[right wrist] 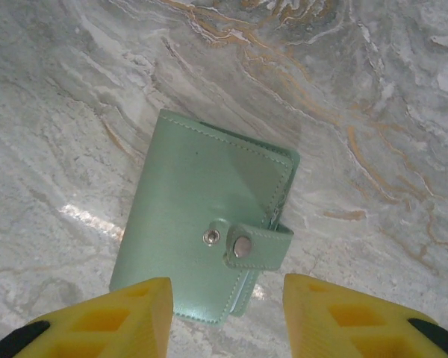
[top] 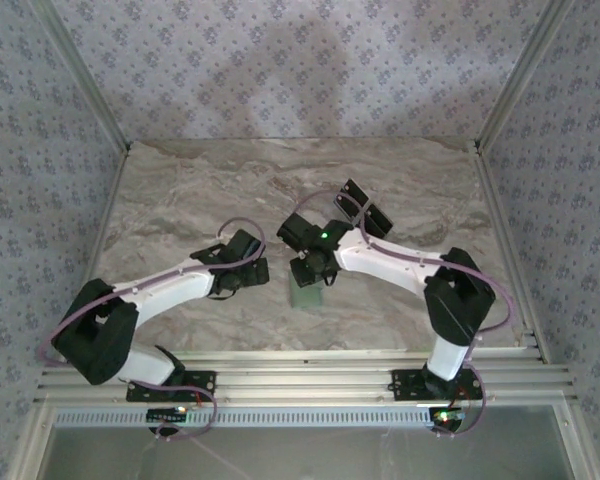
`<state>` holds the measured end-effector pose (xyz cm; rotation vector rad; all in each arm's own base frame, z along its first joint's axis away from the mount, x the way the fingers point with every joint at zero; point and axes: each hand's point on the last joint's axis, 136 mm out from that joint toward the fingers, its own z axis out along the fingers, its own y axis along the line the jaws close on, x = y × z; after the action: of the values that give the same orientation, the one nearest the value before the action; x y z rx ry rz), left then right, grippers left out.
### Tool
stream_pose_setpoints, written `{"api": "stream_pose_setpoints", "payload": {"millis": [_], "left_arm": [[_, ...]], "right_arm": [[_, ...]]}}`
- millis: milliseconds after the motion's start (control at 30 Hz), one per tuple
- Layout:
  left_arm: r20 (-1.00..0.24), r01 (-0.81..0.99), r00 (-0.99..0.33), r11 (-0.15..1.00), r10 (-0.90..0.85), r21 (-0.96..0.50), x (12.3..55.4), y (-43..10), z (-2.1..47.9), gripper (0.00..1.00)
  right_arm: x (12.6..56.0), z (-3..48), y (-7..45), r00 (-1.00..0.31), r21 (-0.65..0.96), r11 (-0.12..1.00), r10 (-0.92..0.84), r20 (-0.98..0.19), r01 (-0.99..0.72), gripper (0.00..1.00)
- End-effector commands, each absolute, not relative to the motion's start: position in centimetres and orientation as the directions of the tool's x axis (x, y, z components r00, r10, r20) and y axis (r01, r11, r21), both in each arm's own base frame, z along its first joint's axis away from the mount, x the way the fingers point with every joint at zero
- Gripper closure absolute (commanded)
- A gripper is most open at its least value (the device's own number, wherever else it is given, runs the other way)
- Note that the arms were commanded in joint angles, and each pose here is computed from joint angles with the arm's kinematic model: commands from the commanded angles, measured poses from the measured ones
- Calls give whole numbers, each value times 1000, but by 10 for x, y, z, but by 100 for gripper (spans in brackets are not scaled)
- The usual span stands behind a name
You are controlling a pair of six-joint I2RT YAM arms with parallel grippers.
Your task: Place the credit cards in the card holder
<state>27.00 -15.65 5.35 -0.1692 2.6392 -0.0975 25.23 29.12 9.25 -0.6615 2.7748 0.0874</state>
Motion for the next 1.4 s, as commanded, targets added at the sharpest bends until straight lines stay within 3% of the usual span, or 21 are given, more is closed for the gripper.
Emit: {"api": "stream_pose_setpoints", "payload": {"millis": [0, 300, 600, 833, 933, 1367], "left_arm": [[-462, -90, -877, 989, -136, -121, 275, -162, 59, 2], [-451, -92, -881, 987, -142, -132, 277, -163, 54, 2], [-444, -88, -885, 986, -142, -139, 277, -166, 51, 2], [-442, -84, -886, 986, -140, -144, 278, -167, 51, 2], [-443, -82, -886, 986, -139, -145, 278, -168, 51, 2], [-444, -82, -885, 986, -140, -147, 278, -168, 51, 3]], "right_arm": [[248, 84, 278, -843, -129, 867, -498, -205, -481, 57], [250, 73, 285, -814, -209, 826, -557, -166, -523, 62], [250, 62, 281, -816, -217, 823, -560, -147, -525, 72], [250, 61, 281, -817, -207, 827, -555, -152, -523, 86], [250, 60, 280, -819, -202, 828, -555, -149, -524, 87], [252, 85, 289, -825, -151, 860, -510, -245, -487, 63]]}}
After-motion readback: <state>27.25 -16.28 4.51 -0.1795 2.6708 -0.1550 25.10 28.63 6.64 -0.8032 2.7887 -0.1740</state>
